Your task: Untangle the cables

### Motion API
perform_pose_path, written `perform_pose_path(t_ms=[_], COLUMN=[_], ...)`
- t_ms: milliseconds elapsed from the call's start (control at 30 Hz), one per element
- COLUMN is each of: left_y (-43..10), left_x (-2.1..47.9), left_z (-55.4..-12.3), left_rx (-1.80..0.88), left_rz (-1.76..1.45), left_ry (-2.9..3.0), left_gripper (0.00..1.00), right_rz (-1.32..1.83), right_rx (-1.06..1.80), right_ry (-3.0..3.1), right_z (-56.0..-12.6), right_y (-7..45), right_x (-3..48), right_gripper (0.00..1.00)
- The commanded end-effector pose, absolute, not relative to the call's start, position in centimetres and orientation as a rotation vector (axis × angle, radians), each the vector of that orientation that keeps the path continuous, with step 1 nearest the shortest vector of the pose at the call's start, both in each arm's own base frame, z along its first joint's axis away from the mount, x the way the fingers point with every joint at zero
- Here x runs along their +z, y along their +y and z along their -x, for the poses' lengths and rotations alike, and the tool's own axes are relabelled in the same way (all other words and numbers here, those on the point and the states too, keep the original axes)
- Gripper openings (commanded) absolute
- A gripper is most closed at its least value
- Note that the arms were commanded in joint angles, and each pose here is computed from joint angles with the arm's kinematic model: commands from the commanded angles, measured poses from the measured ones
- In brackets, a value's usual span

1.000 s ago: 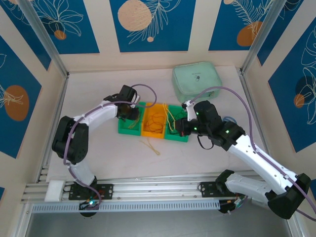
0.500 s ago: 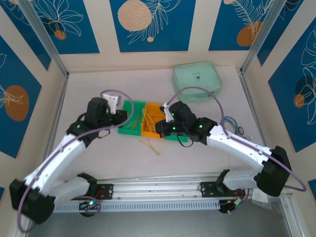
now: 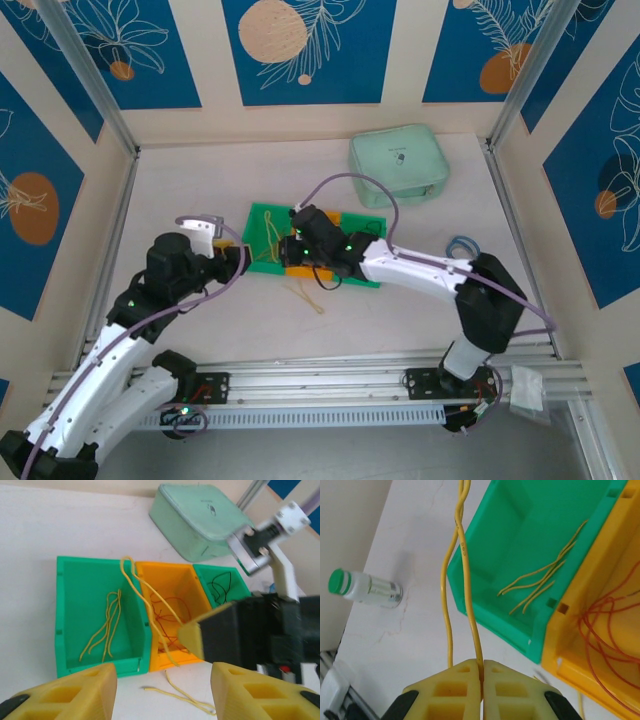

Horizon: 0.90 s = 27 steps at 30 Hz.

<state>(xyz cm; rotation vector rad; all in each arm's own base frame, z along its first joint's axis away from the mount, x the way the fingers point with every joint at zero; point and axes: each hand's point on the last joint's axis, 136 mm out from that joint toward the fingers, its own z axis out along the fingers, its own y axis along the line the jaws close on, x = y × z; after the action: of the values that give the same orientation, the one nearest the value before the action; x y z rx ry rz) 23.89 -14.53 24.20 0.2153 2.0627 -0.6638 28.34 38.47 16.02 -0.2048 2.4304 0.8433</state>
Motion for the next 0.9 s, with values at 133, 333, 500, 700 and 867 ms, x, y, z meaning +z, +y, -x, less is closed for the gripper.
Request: perform_pose_path(t_ms=[133, 333, 500, 700, 867], left_y=[-14.0, -13.4, -13.6, -13.8, -13.9], left_x=[24.9, 24.8, 25.2, 25.5, 25.2], left_z=[-23.1, -22.6, -22.3, -22.1, -22.0], left_rx=[-0.619, -0.576, -0.603, -0.618, -0.625], left_rz=[-0.293, -0.312, -0.318, -0.327, -0.329], left_ry=[2.037, 2.040, 2.028, 2.019, 2.023], left_gripper=[0.52, 0.52, 0.52, 0.52, 0.52], right_rz=[0.000, -0.010, -0.040, -0.100, -0.121], right_rx=[0.786, 0.696, 0.687, 0.657, 0.657], right_ry=[2.413, 2.393, 2.413, 2.407, 2.405], right_z=[-31.8, -32.9, -33.4, -33.6, -33.7], right_y=[40.7, 42.3, 43.2, 42.7, 43.0], right_x=[14.3, 13.0, 11.4, 10.1, 9.4], right_gripper=[0.08, 0.09, 0.11, 0.12, 0.12])
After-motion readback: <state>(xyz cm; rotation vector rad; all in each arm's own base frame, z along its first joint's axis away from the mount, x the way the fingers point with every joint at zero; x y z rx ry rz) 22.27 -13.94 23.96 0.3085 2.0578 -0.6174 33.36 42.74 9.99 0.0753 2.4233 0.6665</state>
